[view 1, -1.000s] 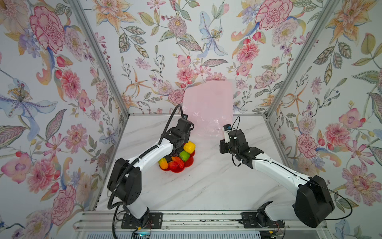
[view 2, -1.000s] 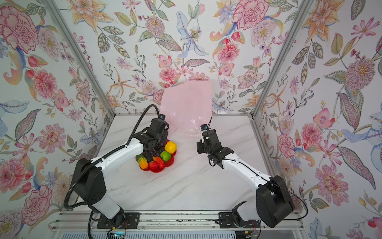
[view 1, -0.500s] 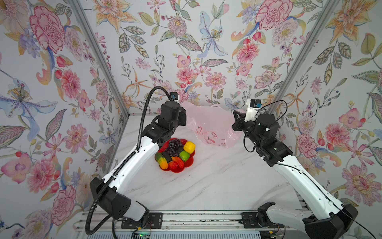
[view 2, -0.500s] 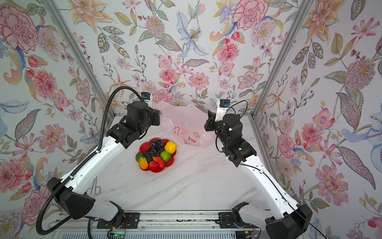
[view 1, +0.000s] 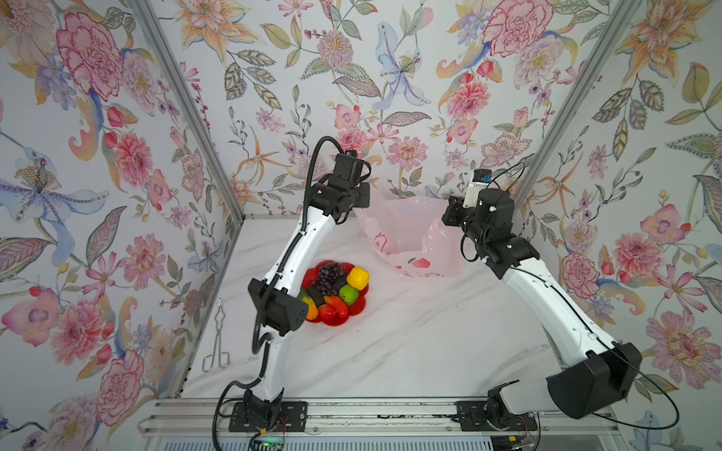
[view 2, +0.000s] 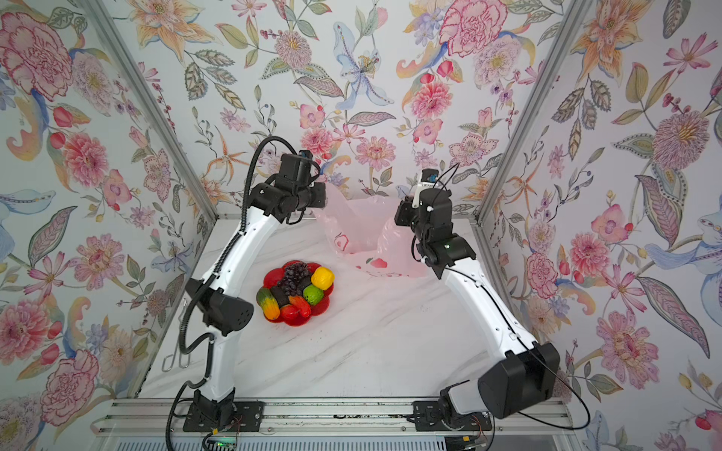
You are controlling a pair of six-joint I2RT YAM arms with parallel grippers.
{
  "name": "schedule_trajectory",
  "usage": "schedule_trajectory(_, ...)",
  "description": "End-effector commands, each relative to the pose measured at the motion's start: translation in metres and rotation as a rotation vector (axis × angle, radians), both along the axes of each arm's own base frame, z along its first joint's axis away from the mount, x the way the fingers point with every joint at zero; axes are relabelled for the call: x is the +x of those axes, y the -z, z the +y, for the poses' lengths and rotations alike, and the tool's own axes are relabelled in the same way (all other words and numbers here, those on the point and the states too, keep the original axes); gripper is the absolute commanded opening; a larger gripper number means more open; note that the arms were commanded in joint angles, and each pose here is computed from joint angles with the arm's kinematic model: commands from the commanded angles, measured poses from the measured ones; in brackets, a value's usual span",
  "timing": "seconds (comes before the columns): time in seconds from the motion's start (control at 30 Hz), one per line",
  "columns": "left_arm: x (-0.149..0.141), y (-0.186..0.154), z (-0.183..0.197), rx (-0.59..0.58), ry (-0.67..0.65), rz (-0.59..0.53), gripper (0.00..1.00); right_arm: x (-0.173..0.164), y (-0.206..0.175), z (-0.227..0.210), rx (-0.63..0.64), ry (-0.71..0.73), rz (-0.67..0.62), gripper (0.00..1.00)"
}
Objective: Place the fruits into the plastic bag
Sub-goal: Shake the plastic bag.
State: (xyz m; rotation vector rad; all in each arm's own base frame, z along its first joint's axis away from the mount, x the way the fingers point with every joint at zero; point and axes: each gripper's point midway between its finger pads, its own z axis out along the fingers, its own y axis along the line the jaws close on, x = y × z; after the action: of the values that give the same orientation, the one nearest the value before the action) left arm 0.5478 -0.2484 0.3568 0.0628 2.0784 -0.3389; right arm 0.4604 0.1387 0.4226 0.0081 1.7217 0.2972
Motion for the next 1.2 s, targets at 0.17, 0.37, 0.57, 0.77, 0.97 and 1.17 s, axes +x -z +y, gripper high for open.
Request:
schedule_trajectory(0.17, -0.102, -0.247, 0.051, -0.296, 0.013, -0.632, 0.0, -0.134, -0.266, 0.05, -0.131, -0.159, -0.744, 0.0)
schedule_trajectory(0.37, -0.182, -0.28, 0.064, -0.158, -0.04, -0.863, 0.0, -0.177, -0.238, 0.072, -0.164, -0.219, -0.808, 0.0)
schedule_trajectory(0.57, -0.08, 0.031, 0.082, 0.098, -0.104, -0.079, 0.0, -0.05, 0.121, 0.007, 0.032, -0.032, 0.227, 0.0)
schedule_trajectory(0.77, -0.109, 0.117, 0.057, 0.183, -0.017, 0.08, 0.0, -0.086, 0.178, 0.007, 0.098, -0.023, 0.295, 0.0)
schedule_trajectory(0.97, -0.106, 0.049, 0.048, 0.056, 0.028, -0.076, 0.0, -0.073, 0.106, 0.006, 0.055, -0.059, 0.149, 0.0)
schedule_trajectory(1.17, -0.098, 0.041, 0.03, 0.009, 0.09, -0.083, 0.0, -0.073, 0.087, 0.002, 0.078, -0.051, 0.109, 0.0)
